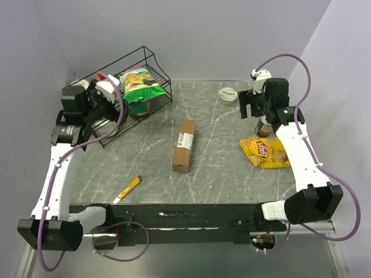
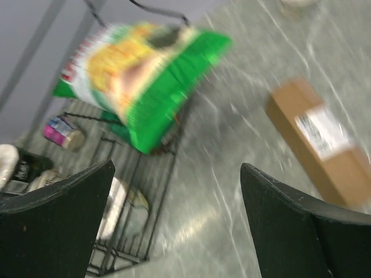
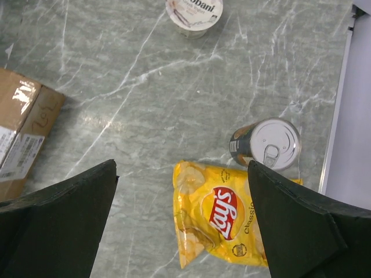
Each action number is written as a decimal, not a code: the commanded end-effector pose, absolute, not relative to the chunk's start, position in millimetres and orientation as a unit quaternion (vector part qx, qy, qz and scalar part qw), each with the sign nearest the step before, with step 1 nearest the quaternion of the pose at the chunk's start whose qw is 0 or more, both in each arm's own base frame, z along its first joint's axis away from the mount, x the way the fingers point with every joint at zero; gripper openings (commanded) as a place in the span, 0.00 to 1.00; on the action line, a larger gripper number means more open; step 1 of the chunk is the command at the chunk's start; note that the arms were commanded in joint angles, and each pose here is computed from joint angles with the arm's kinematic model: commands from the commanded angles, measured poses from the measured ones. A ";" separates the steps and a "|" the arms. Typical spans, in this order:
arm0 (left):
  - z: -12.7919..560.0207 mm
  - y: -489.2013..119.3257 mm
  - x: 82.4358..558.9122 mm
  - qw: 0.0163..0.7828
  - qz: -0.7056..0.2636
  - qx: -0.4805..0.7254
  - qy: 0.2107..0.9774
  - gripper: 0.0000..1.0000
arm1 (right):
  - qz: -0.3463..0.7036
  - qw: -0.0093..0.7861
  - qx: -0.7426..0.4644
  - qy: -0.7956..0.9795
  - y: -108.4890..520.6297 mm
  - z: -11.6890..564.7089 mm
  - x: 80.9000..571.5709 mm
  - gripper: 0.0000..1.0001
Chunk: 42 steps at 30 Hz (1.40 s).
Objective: Unpack the express box
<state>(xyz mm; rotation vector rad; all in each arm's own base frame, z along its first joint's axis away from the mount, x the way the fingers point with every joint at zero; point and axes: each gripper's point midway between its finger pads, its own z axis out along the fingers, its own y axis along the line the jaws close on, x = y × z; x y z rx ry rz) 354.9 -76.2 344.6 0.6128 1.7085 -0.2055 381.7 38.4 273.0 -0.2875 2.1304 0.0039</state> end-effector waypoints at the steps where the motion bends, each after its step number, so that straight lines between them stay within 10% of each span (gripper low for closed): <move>1: 278.4 -90.8 288.8 0.484 -0.137 0.367 0.782 0.96 | 0.025 0.504 -0.161 0.848 51.8 295.3 366.7 1.00; 13: 124.5 -83.9 186.5 0.314 -0.143 0.442 0.828 0.98 | 0.129 0.426 -0.324 0.835 98.5 245.6 296.2 1.00; 26: 65.1 -72.7 179.0 0.305 -0.103 0.493 0.808 0.99 | 0.139 0.361 -0.450 0.805 142.6 191.8 241.0 1.00; 42: 21.9 -84.6 186.0 0.276 -0.090 0.552 0.782 0.73 | 0.129 0.364 -0.441 0.810 146.2 192.3 259.1 1.00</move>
